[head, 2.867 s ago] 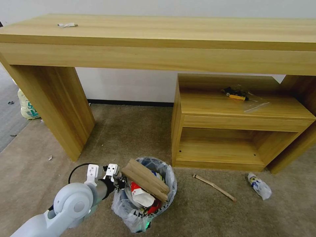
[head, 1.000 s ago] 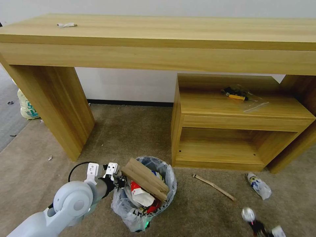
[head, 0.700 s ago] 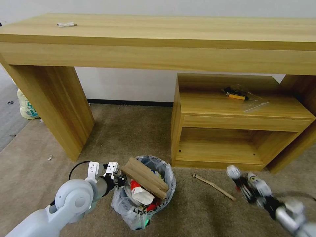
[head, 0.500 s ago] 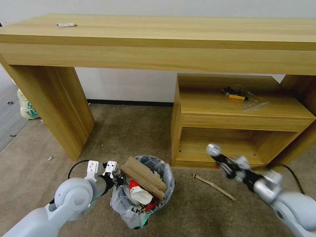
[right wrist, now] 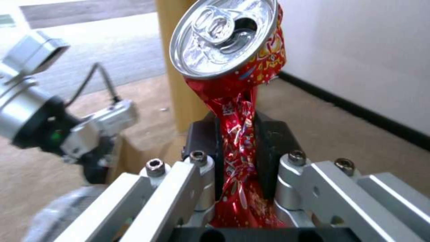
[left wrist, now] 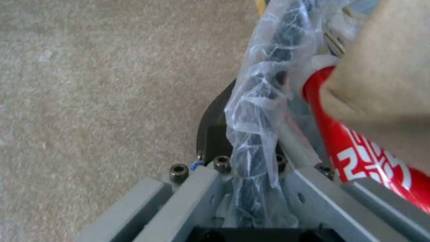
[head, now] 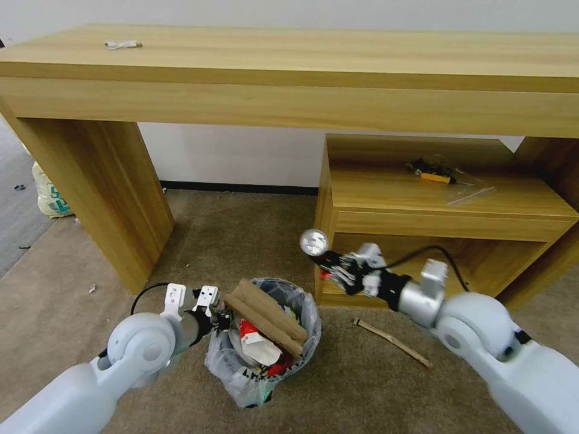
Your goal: Pick up the trash bin and place the garbage on the floor into it.
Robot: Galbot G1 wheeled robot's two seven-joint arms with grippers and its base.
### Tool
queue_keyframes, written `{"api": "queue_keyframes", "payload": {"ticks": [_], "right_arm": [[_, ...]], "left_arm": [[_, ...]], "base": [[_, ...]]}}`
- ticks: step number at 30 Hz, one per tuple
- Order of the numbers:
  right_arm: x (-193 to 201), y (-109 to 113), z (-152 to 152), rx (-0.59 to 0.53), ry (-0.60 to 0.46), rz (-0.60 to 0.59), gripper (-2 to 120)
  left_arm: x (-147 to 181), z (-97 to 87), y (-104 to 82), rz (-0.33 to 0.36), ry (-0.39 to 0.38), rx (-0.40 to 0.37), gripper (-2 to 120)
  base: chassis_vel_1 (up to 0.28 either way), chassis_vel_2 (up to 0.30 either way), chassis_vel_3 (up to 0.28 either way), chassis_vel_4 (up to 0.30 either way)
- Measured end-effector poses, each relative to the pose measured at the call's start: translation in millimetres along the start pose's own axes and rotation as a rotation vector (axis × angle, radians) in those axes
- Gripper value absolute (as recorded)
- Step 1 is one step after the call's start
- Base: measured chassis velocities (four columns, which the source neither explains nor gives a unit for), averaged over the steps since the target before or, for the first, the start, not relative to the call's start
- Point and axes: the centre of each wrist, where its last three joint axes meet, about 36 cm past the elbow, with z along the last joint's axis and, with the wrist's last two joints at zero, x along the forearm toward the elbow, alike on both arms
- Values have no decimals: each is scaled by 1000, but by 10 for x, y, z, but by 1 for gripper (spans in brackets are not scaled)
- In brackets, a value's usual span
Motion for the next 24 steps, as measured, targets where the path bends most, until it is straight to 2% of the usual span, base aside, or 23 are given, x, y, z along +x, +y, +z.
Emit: {"api": "queue_keyframes", "payload": {"ticks": [3, 12, 15, 17, 19, 21, 23, 24], "right_arm": [[-148, 79, 94, -15, 39, -41, 14], [-174, 267, 250, -25, 103, -56, 14], [-154, 305, 264, -26, 114, -54, 18], [-118, 322, 283, -18, 123, -43, 30], [-109, 325, 283, -16, 123, -40, 31], [-64, 341, 270, -12, 118, -29, 45], [-50, 345, 265, -12, 115, -25, 47], [-12, 350, 245, -9, 108, -17, 53]], "left_arm": [[-2, -35, 7, 1, -2, -1, 0], [18, -29, 27, -2, -1, 4, 0], [14, -31, 26, -1, -3, 7, 0], [10, -32, 26, 0, -3, 8, 0], [10, -33, 25, 0, -4, 8, 0], [12, -39, 26, 0, -6, 9, 0], [11, -40, 26, 0, -7, 10, 0], [11, -39, 29, 0, -7, 11, 0]], "base": [[0, 0, 0, 0], [0, 0, 0, 0], [0, 0, 0, 0], [0, 0, 0, 0], [0, 0, 0, 0], [0, 0, 0, 0], [0, 0, 0, 0], [0, 0, 0, 0]]}}
